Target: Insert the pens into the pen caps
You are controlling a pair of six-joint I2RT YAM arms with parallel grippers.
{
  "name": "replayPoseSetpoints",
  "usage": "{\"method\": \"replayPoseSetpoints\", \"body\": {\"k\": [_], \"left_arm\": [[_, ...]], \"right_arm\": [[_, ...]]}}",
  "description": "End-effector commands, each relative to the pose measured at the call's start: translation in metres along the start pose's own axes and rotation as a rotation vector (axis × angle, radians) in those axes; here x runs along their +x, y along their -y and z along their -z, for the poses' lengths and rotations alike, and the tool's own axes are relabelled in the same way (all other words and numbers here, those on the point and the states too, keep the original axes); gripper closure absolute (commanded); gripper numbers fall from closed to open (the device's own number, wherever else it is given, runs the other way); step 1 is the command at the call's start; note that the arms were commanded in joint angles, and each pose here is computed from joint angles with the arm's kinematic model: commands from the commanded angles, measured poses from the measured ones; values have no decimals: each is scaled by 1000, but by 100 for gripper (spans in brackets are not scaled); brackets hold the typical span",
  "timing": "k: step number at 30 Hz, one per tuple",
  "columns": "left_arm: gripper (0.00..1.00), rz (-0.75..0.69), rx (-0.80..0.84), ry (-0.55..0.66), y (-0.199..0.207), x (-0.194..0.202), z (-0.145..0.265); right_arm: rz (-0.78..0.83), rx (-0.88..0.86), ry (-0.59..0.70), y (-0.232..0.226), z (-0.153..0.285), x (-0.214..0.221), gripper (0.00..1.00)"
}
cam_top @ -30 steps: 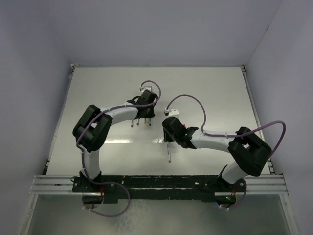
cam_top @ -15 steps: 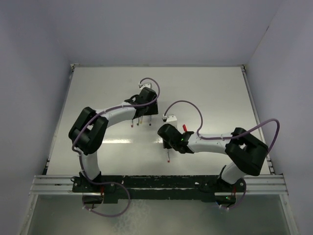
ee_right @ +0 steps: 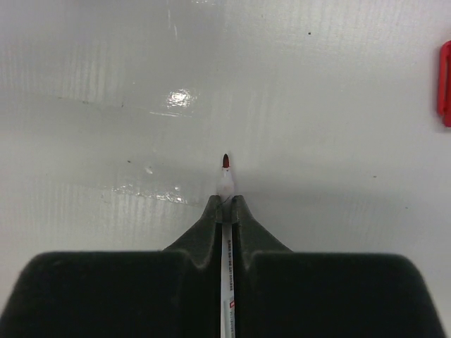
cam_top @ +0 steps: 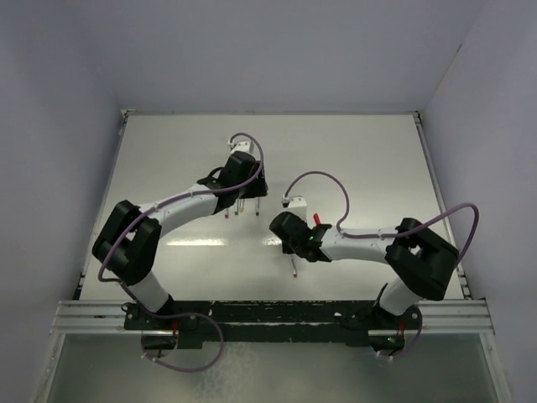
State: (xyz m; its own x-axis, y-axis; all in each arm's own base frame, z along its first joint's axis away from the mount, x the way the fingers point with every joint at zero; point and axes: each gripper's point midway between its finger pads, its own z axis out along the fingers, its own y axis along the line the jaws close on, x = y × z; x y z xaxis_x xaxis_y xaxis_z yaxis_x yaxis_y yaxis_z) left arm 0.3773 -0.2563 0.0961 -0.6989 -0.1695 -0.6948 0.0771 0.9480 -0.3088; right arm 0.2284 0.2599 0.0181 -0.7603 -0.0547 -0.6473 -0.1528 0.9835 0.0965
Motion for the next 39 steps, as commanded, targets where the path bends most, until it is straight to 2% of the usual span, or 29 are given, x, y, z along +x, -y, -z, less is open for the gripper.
{"method": "replayPoseSetpoints", "body": {"k": [1, 8, 15, 20, 24, 36, 38, 39], "left_arm": [[34, -11, 119, 113, 15, -24, 23], [33, -60, 293, 160, 23, -1, 38], [30, -143, 732, 174, 75, 27, 72], [26, -138, 919, 148, 100, 35, 86], [25, -143, 962, 133, 111, 35, 86], [27, -174, 945, 104, 129, 44, 75], [33, -177, 949, 106, 132, 44, 76], [42, -176, 947, 107, 132, 44, 76]], "right_arm": [[-43, 63, 106, 16, 8, -37, 100], [-281, -51, 319, 42, 14, -111, 100], [-331, -110, 516, 49, 40, -152, 100], [-352, -193, 570, 41, 51, -159, 100], [-356, -248, 584, 32, 54, -161, 100], [-364, -356, 628, 14, 61, -172, 100], [-365, -372, 630, 12, 61, -173, 100], [-366, -377, 629, 10, 61, -173, 100]]}}
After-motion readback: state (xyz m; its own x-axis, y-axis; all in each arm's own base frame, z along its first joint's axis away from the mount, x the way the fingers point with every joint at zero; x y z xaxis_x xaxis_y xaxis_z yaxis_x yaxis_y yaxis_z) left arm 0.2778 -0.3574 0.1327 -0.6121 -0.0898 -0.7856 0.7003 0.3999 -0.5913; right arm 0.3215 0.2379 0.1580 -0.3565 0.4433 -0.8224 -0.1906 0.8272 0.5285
